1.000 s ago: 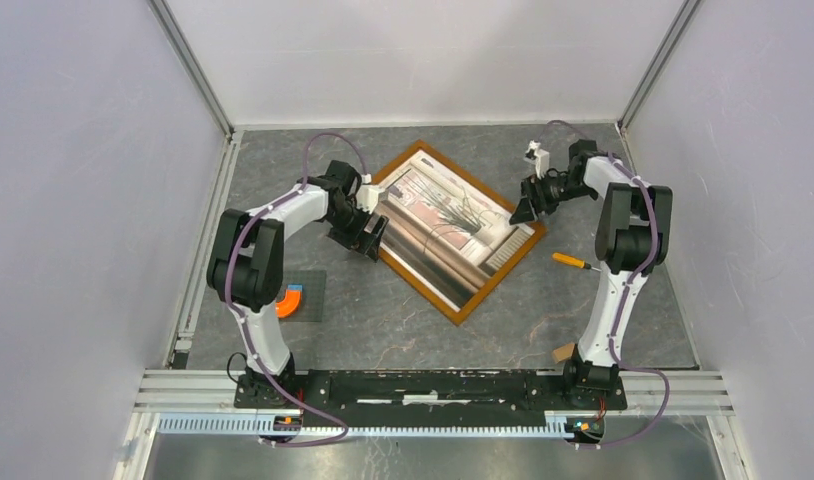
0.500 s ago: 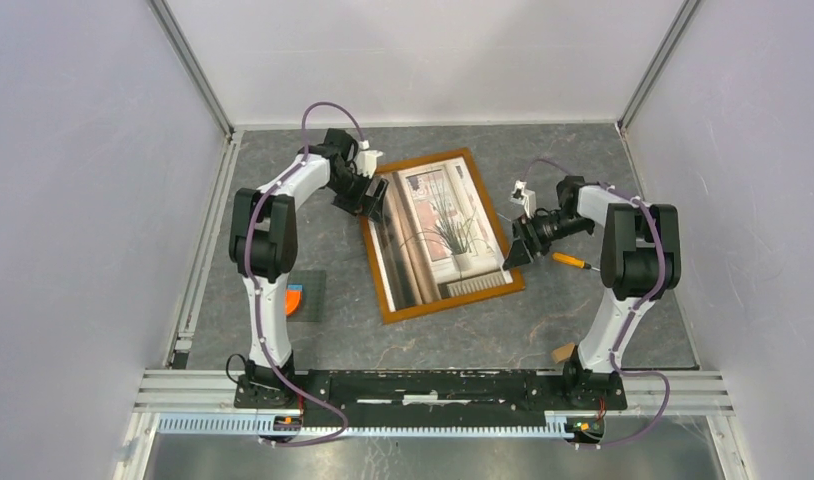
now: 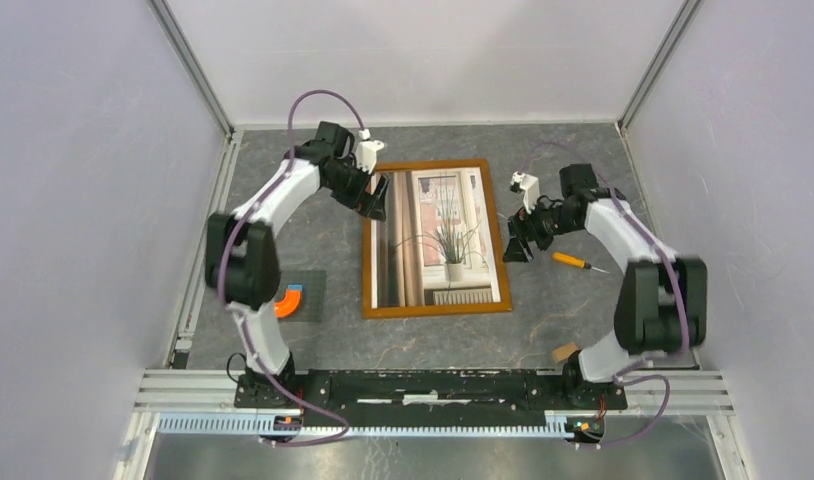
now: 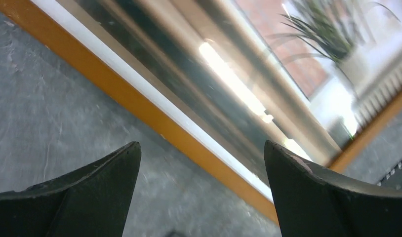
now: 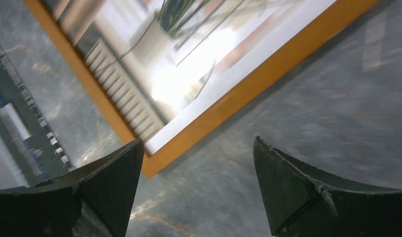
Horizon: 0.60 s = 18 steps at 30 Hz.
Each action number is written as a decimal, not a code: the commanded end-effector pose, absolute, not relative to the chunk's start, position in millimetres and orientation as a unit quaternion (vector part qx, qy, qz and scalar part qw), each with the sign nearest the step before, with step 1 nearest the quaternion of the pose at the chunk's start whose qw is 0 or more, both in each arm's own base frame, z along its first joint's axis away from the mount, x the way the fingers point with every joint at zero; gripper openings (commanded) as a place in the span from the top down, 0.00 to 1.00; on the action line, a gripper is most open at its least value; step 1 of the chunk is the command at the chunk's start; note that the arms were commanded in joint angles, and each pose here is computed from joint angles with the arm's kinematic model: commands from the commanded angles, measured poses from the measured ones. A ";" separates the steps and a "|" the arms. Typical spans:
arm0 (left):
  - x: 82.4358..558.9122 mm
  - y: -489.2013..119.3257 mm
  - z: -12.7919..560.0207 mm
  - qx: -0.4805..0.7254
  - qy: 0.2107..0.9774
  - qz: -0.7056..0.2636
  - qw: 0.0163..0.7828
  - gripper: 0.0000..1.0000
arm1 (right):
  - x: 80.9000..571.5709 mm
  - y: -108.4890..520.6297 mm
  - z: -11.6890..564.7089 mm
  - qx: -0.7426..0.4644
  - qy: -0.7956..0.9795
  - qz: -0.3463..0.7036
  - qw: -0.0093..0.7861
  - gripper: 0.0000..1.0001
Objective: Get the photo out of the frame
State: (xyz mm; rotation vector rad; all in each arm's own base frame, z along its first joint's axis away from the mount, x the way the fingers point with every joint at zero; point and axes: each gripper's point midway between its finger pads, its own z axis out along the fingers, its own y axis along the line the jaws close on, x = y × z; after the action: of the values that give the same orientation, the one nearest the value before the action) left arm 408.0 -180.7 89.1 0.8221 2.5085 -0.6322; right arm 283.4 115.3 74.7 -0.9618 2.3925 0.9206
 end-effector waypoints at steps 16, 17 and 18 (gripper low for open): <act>197.7 -311.7 85.7 0.652 0.709 -0.059 0.262 0.04 | 346.5 95.0 136.6 -0.183 0.871 0.256 0.377 0.02; 196.5 -319.9 80.1 0.659 0.705 -0.053 0.256 0.05 | 343.5 89.4 129.9 -0.172 0.874 0.261 0.371 0.02; 194.4 -327.3 76.0 0.663 0.703 -0.046 0.253 0.06 | 340.0 89.2 125.2 -0.168 0.876 0.267 0.365 0.02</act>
State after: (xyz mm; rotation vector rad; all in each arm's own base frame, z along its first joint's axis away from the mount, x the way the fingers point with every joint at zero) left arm 181.5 -292.1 72.4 1.8702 1.9674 -0.2271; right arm 354.1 87.5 129.9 -0.4832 2.2205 0.5711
